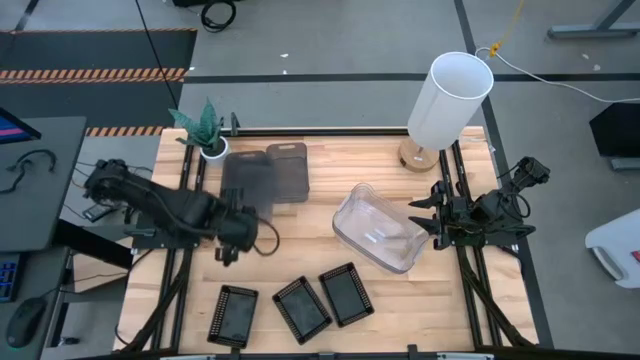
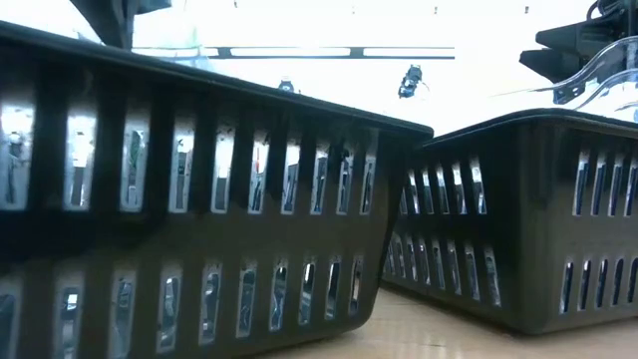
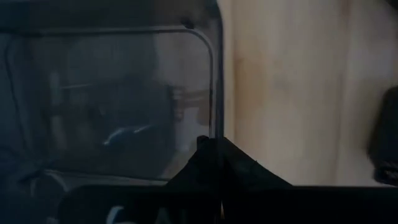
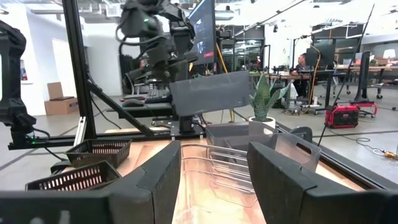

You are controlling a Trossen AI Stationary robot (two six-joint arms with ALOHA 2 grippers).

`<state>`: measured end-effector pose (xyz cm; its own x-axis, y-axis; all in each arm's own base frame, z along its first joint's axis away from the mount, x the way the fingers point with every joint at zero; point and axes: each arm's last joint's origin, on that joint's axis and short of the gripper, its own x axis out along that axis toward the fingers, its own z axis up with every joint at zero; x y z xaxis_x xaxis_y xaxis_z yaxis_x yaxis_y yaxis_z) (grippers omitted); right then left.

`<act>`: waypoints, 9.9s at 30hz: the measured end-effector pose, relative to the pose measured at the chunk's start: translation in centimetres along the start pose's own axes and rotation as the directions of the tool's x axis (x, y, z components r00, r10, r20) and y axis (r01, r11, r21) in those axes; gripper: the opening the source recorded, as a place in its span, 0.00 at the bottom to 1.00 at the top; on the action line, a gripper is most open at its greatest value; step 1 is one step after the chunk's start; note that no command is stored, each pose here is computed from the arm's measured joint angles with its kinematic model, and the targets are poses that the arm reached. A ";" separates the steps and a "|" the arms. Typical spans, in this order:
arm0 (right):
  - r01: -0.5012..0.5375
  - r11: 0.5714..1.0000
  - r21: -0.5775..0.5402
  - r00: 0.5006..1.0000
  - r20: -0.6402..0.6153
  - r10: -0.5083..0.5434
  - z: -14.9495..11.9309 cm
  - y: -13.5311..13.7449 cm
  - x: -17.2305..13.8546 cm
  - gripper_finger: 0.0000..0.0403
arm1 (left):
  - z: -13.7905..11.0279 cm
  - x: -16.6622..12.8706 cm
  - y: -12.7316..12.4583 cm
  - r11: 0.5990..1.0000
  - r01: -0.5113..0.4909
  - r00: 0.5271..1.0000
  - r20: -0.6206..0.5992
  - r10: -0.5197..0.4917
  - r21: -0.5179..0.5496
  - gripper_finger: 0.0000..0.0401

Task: Stack baskets by color
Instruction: Stack the bottom black transparent bin on the left black transparent bin, then stack the right black transparent bin on the left black transparent bins, then stack the left black bin on the middle black bin

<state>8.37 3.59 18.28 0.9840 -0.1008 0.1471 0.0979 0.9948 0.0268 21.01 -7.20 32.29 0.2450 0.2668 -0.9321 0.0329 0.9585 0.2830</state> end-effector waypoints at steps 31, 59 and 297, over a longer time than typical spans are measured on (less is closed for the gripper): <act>0.001 1.000 0.004 1.000 0.005 -0.001 0.1 0.0 0.0 0.47 | -4.9 8.9 5.0 0.993 -0.101 0.987 -0.129 0.093 -0.064 0.01; 0.001 1.000 0.004 1.000 0.005 -0.001 0.1 0.0 0.0 0.47 | -4.0 8.2 5.7 0.987 -0.047 0.997 -0.065 0.037 -0.154 0.43; 0.001 1.000 0.011 1.000 0.013 -0.002 0.2 0.0 0.0 0.47 | 7.4 5.6 -12.2 0.748 0.204 0.975 0.066 -0.210 -0.631 0.01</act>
<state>8.35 3.57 18.43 0.9818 -0.1025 0.1599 0.0977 0.9945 0.0377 29.13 -18.13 25.33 0.2958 0.0523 -0.9538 -0.5373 0.8347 -0.1209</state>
